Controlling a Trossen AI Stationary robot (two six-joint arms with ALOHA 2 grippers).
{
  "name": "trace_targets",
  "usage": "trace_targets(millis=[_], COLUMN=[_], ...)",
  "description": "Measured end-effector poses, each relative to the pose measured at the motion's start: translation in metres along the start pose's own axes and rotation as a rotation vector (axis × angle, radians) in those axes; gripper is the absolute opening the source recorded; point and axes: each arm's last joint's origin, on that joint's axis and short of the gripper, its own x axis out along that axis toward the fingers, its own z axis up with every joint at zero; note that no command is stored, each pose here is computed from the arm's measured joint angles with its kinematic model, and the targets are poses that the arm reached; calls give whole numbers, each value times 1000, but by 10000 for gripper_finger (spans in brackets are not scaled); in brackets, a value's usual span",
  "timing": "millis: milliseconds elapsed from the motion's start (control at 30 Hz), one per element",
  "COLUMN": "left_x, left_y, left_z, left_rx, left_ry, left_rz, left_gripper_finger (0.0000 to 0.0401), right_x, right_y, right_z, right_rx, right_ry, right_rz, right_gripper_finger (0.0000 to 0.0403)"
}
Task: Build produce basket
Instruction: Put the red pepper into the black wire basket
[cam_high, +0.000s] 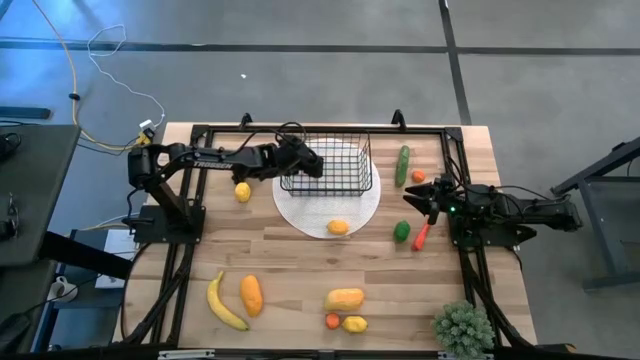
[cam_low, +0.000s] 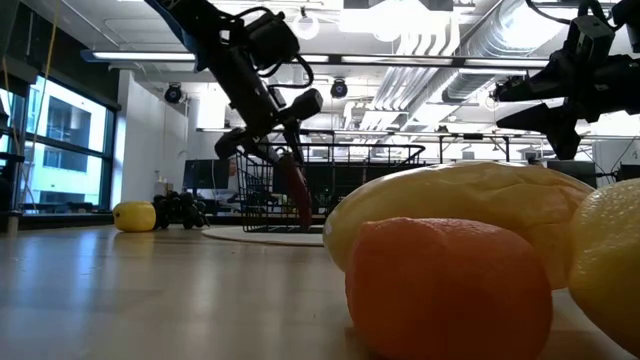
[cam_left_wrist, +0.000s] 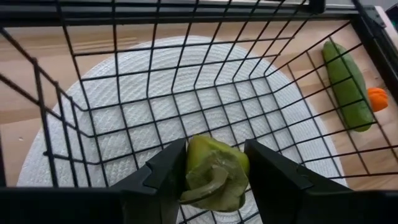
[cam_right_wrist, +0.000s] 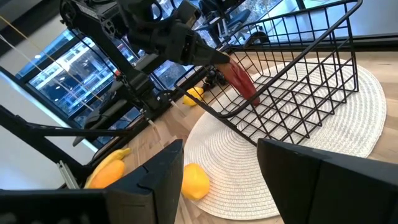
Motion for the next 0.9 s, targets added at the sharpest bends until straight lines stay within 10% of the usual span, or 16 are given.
trace_targets(millis=[900], left_x=[-18], left_y=[-11], left_z=[42], left_rx=[137], left_ry=[0], left_rz=[83], left_gripper_finger=[173], right_x=[0], right_y=[0], right_z=[0], right_rx=[0], right_ry=[1], right_rz=[1], right_gripper_finger=[186])
